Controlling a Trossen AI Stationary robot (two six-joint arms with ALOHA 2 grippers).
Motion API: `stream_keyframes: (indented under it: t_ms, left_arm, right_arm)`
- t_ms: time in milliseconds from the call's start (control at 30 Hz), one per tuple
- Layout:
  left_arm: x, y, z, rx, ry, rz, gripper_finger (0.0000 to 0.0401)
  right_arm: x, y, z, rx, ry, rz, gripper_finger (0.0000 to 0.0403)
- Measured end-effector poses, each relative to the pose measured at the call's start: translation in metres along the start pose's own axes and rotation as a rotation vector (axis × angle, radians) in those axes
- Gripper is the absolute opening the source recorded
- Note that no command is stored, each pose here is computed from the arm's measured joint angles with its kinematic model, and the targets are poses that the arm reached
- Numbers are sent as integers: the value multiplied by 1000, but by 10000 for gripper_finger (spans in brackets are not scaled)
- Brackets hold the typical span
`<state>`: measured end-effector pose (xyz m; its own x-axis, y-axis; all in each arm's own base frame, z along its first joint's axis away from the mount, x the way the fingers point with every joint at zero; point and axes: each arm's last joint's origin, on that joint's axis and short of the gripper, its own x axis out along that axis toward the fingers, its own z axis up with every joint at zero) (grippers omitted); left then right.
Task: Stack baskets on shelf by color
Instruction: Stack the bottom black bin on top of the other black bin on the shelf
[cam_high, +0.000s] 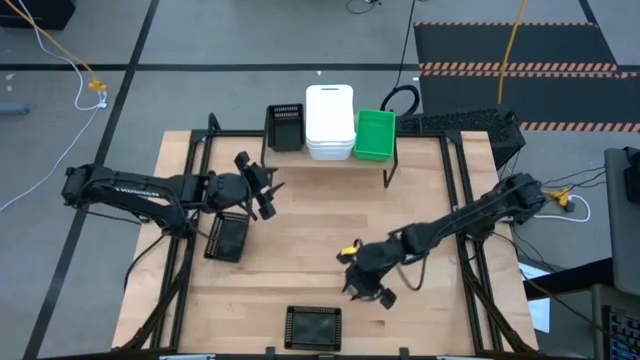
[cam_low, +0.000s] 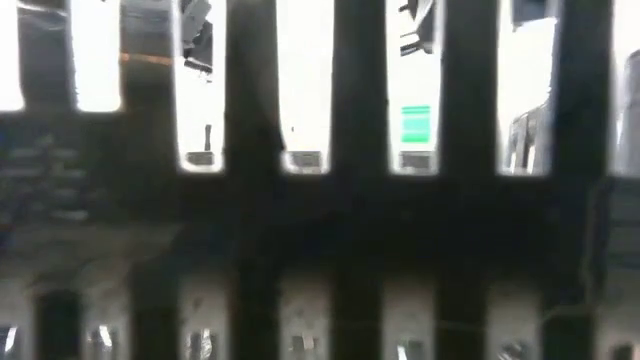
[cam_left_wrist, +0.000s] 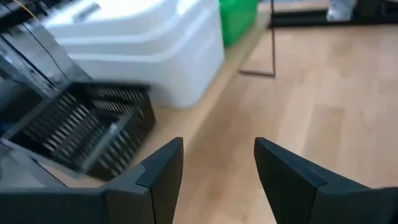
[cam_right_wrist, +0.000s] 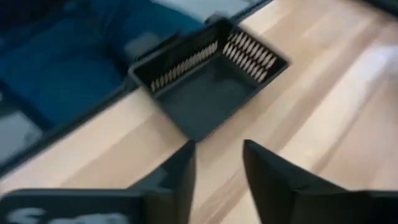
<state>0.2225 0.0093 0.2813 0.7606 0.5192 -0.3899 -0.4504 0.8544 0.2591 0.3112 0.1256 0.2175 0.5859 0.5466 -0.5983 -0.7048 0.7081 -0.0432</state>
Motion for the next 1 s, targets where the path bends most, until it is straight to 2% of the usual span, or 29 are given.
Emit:
stream_keyframes:
  t_ms: [200,333,600,767,1000]
  left_arm:
    - [-6,-7,-15,-44,121,12,200]
    - [-11,-9,-26,-107,214,33,200]
    - [-28,-19,-45,-210,364,52,200]
    - [-37,-27,-48,-224,346,54,200]
    - [-43,-34,-48,-200,310,43,200]
  right_arm:
    - [34,0,3,-134,185,-36,226]
    - [58,6,7,-227,204,8,251]
    - [70,15,28,-415,163,60,218]
    - [85,12,9,-382,223,171,194]
    - [93,8,9,-431,190,133,165]
